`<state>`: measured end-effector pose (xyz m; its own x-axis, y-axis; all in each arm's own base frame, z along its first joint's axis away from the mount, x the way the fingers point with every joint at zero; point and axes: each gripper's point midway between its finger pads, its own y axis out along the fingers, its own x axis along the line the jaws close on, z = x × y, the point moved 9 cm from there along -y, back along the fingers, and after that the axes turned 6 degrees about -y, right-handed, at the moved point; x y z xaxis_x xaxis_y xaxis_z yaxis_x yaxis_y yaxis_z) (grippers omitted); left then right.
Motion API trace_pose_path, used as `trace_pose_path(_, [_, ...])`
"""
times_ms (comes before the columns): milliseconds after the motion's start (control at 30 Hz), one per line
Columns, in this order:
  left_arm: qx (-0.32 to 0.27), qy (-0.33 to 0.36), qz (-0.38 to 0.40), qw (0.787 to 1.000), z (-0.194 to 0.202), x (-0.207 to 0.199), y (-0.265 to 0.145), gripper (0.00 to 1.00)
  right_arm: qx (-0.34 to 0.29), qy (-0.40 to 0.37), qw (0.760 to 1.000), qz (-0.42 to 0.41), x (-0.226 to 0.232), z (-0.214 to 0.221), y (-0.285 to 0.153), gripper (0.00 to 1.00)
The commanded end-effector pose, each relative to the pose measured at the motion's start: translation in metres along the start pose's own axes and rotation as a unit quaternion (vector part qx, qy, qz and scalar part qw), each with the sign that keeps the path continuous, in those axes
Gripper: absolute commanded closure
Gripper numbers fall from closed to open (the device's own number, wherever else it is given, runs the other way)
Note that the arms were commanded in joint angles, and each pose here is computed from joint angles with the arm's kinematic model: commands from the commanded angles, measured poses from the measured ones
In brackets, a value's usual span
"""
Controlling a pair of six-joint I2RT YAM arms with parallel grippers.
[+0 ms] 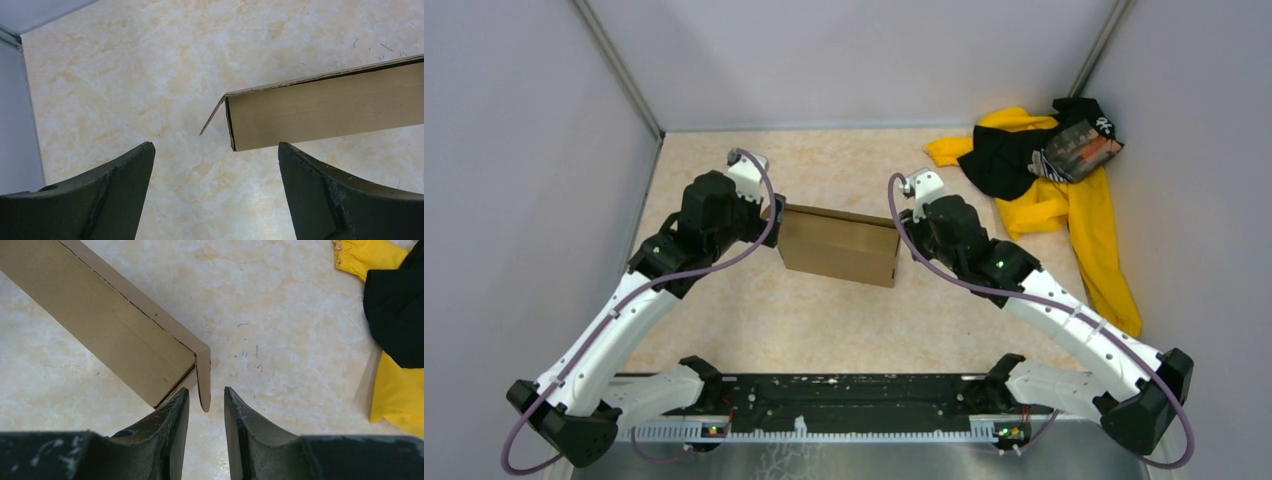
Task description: Fold the paper box
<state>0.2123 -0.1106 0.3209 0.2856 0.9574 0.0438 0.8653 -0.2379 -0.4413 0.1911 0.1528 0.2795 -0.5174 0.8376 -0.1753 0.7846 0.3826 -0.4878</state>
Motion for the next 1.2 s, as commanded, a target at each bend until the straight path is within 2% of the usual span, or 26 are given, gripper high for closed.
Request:
trace_pose_path(0, [-0.029,0.007,0.022,0.999,-0.010,-0.003,-0.005,0.01,-0.028,0.004,1.000,0.007,0.000,-0.011,0.002,0.68])
trace_pose_path(300, [-0.015,0.031,-0.014,0.999,-0.006,0.005,0.000,0.01,-0.026,0.005,1.000,0.002,0.002,-0.012,0.004,0.69])
trace_pose_path(467, [-0.008,0.021,-0.023,0.999,-0.004,0.012,0.010,0.02,-0.024,0.006,1.000,0.000,0.002,-0.012,0.006,0.69])
trace_pose_path(667, [0.004,0.005,0.009,1.000,0.005,0.011,0.021,0.16,-0.022,0.004,1.000,-0.002,0.003,-0.011,0.007,0.71])
trace_pose_path(800, [0.008,0.004,0.015,1.000,0.007,0.012,0.026,0.21,-0.020,0.004,1.000,-0.003,0.004,-0.011,0.009,0.72])
trace_pose_path(967, [0.013,0.002,0.021,1.000,0.008,0.012,0.030,0.23,-0.018,0.003,1.000,-0.007,0.005,-0.011,0.012,0.74])
trace_pose_path(1167, [0.023,-0.004,0.032,0.999,0.010,0.011,0.035,0.32,-0.017,0.002,1.000,-0.010,0.006,-0.013,0.015,0.77])
